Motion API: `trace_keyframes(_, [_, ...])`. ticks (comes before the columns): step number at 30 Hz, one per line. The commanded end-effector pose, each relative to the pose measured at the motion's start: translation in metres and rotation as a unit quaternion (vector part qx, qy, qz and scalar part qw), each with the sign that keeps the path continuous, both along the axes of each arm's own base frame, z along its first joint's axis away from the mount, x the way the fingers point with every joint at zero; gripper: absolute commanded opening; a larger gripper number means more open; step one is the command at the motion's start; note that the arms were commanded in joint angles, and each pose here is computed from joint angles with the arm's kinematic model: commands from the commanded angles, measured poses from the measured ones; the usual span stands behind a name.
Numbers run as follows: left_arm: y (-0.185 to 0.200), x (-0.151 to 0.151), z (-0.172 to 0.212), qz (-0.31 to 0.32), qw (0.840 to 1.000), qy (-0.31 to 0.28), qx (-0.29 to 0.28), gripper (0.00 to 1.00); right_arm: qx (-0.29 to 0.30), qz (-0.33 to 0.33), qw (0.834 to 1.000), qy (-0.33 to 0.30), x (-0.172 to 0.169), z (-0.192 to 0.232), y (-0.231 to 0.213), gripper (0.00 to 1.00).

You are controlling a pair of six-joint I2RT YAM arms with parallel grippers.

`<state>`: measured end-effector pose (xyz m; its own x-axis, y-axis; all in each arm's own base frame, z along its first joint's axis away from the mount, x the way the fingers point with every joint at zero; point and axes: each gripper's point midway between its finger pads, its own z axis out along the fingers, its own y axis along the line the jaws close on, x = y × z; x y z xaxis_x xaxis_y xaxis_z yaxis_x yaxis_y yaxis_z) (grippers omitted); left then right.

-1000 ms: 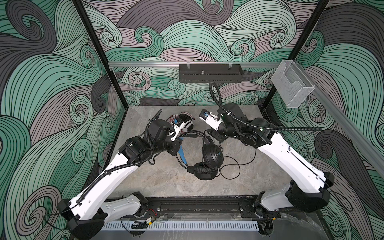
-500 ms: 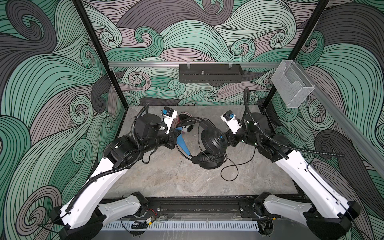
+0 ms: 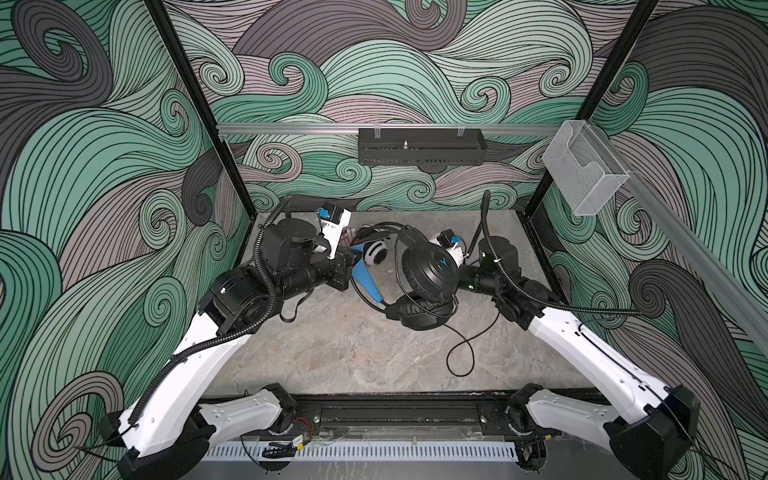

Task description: Wrap the headphones

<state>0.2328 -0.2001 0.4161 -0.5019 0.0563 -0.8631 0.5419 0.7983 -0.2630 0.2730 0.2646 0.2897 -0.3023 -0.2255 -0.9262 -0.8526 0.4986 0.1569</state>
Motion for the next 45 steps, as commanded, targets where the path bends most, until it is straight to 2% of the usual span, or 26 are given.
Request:
trace_keyframes(1, [0.003,-0.002,0.043,0.014,0.997,-0.035,-0.061,0.0,0.031,0.021,0.999,0.008,-0.002,0.001,0.009,0.72])
trace_keyframes(12, [0.018,0.013,0.06,0.076,0.993,-0.039,-0.075,0.0,0.035,0.012,0.998,0.054,-0.012,-0.035,0.004,0.35])
trace_keyframes(23, [0.02,0.02,0.067,0.087,0.989,-0.029,-0.119,0.0,0.047,0.008,0.995,0.083,-0.02,-0.055,0.002,0.3])
trace_keyframes(31, [0.03,0.027,0.071,0.111,0.981,-0.019,-0.156,0.0,0.017,0.011,0.997,0.079,-0.023,-0.06,0.001,0.0])
trace_keyframes(39, [0.043,0.057,0.082,0.184,0.956,-0.003,-0.229,0.0,-0.092,-0.015,0.995,0.035,-0.039,-0.075,-0.009,0.0])
trace_keyframes(45, [0.059,0.082,0.065,0.26,0.94,-0.006,-0.222,0.0,-0.157,-0.008,0.987,-0.017,-0.063,-0.073,-0.007,0.0])
